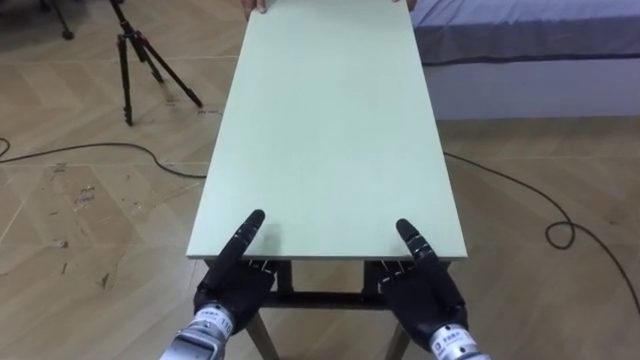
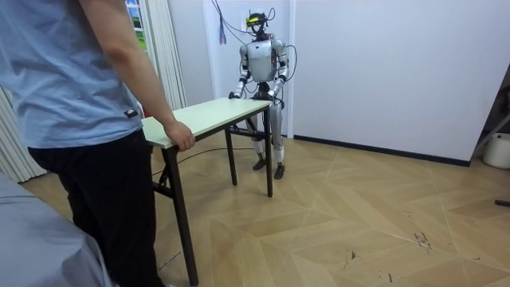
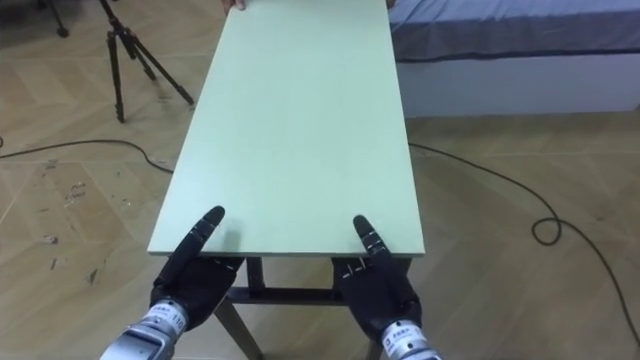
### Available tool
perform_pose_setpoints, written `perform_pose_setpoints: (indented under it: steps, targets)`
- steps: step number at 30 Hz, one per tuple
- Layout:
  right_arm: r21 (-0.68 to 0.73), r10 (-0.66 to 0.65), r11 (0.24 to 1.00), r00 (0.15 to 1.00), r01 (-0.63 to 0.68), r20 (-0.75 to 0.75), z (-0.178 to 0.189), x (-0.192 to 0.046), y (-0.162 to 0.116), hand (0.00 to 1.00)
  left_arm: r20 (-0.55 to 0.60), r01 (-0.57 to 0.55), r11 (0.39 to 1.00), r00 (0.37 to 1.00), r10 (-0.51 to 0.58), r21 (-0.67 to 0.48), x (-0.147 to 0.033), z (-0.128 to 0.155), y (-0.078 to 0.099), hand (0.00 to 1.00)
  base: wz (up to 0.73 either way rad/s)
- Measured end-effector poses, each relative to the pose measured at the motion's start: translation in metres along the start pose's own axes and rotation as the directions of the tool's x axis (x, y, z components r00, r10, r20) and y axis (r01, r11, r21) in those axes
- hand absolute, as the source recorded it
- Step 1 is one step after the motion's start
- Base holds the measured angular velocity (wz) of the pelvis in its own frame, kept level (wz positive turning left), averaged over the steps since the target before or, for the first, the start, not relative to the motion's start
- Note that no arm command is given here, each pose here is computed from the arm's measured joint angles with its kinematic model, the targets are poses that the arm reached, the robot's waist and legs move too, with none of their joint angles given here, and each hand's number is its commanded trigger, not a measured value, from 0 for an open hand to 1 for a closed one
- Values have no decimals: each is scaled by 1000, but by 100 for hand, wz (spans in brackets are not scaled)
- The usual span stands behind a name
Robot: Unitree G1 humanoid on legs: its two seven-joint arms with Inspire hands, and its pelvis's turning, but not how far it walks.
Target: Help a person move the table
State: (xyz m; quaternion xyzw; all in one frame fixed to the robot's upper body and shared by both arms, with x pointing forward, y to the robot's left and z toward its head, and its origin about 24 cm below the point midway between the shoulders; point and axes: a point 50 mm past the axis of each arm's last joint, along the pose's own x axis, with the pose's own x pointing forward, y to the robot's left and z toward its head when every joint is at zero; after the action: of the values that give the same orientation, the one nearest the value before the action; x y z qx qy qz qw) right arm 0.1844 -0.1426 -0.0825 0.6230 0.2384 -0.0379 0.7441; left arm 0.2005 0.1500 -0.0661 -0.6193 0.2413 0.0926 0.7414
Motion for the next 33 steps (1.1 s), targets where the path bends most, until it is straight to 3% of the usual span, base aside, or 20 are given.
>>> perform_pose_setpoints:
  steps: [28, 33]
  targets:
    - [-33, -23, 999, 999, 24, 31, -3, -1, -3, 100, 18, -41, 995, 999, 40, 86, -5, -9, 12, 100, -1]
    - [-49, -9, 999, 999, 11, 45, -4, -9, -2, 100, 21, -9, 993, 1000, 6, 121, -14, -12, 15, 100, -2]
